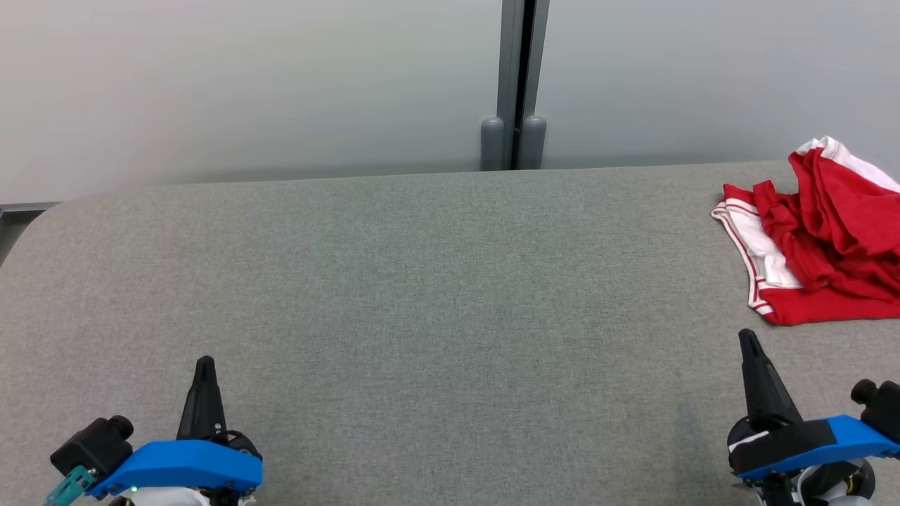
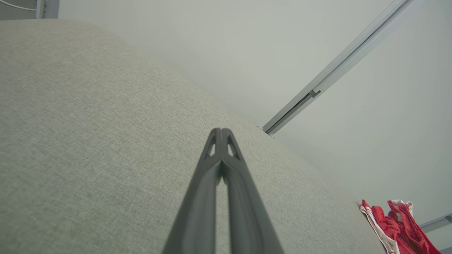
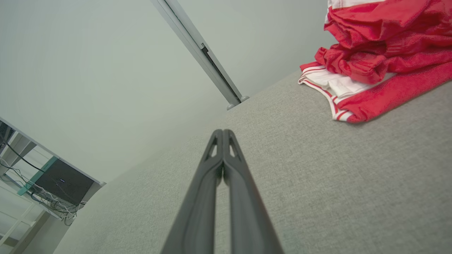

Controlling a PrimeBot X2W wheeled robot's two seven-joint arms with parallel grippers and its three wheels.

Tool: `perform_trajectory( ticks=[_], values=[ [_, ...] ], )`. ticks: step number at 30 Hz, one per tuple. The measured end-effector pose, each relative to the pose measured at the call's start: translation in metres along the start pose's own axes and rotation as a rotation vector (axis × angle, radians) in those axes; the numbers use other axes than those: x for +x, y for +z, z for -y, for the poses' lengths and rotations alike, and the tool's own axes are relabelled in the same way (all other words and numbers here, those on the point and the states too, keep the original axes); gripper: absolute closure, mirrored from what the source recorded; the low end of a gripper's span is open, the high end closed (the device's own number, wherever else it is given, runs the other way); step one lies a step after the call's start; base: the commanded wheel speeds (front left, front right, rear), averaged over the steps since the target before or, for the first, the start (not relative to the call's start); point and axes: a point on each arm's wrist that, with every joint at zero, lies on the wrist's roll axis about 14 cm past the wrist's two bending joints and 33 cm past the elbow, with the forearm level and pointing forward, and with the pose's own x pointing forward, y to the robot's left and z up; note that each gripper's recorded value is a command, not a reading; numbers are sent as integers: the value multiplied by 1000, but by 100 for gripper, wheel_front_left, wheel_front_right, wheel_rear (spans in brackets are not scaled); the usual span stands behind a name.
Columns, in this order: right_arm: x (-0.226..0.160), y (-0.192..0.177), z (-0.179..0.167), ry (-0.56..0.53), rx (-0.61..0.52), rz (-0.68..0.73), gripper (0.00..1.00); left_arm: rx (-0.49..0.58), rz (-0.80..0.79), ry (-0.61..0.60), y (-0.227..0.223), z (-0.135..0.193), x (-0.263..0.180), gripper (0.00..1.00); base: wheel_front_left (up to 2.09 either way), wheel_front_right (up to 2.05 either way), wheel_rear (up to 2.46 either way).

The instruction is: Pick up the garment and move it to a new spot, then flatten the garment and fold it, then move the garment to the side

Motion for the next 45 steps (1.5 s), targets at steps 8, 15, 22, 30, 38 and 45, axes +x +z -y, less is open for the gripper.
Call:
perform_trajectory(
  ticks=[8, 15, 22, 30, 38, 45],
  values=[
    [0, 0, 1, -7, 115, -2, 100, -113, -7, 2, 2, 1, 1, 100, 0, 0, 0],
    [0, -1, 2, -9, 221, -5, 100, -218, -4, 5, 5, -1, 2, 100, 0, 0, 0],
    [1, 0, 1, -8, 310, -7, 100, -305, -2, -6, 8, 2, 3, 100, 0, 0, 0],
    [3, 1, 0, -3, 401, -6, 100, -396, -1, -12, 11, 4, 4, 100, 0, 0, 0],
    [3, 1, -1, -1, 486, -7, 100, -481, 3, -17, 14, 4, 4, 100, 0, 0, 0],
    [3, 1, -1, 3, 557, -8, 100, -549, 4, -34, 17, 7, 6, 100, 0, 0, 0]
  ],
)
